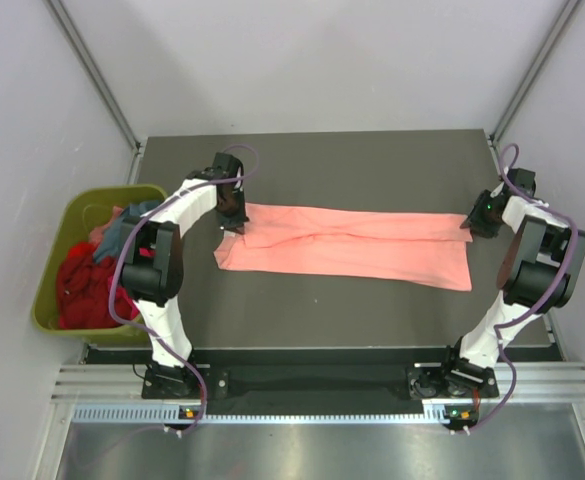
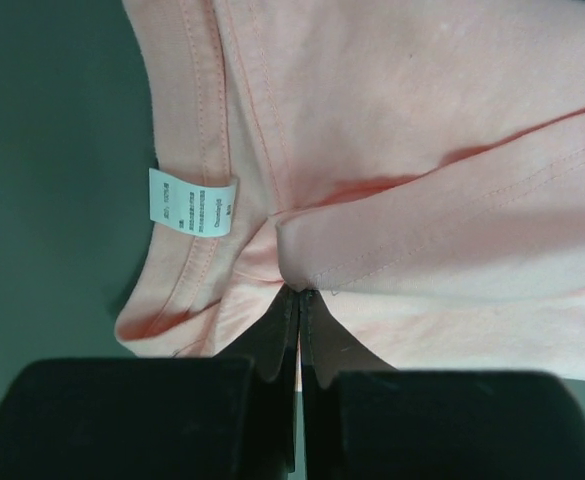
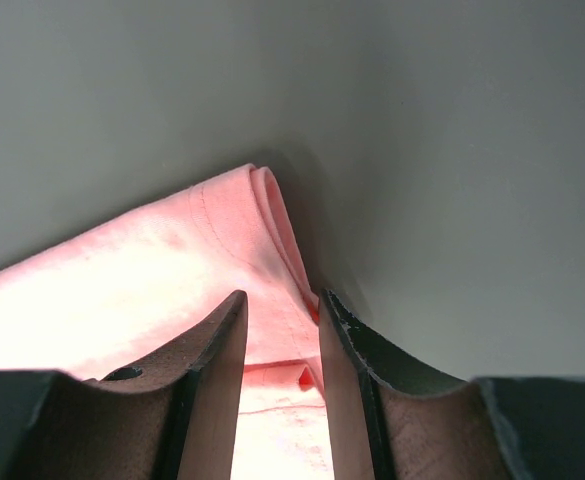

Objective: Fold and stack the t-shirts
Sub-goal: Fold the tshirt

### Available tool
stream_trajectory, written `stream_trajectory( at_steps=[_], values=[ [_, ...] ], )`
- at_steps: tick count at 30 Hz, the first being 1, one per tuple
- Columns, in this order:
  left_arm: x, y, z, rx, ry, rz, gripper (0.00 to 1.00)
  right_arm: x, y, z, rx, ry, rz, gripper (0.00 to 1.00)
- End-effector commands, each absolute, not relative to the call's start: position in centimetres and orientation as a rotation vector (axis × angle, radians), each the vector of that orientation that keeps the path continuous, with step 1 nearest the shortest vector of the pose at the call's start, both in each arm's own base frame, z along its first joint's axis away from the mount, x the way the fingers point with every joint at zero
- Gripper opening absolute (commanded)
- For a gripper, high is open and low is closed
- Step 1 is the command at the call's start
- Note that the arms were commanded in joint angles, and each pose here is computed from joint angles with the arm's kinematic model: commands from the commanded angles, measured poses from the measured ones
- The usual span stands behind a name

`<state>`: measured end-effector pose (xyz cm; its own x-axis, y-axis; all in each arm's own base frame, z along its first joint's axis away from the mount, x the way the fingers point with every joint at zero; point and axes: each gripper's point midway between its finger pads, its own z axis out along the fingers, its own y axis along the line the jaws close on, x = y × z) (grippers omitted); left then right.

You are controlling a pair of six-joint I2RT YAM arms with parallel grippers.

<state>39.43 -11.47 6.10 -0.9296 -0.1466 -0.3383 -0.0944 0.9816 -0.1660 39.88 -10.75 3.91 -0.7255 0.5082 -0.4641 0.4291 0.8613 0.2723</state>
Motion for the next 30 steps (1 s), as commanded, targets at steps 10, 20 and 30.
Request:
stream_trajectory(
  at_steps=[10, 20, 30],
  values=[
    [40.2, -9.8, 11.6, -0.140, 2.657, -0.095, 0.00, 39.8, -10.9, 7.6, 0.653, 2.440, 0.155, 0.36],
    [40.6, -10.5, 11.8, -0.118, 2.650, -0.143, 0.00, 38.9, -11.8, 6.6, 0.755, 2.463, 0.081, 0.36],
    [40.5, -10.6, 11.1, -0.107, 2.656, -0.154, 0.00, 39.0, -11.7, 4.2, 0.836, 2.465, 0.101, 0.34]
  ],
)
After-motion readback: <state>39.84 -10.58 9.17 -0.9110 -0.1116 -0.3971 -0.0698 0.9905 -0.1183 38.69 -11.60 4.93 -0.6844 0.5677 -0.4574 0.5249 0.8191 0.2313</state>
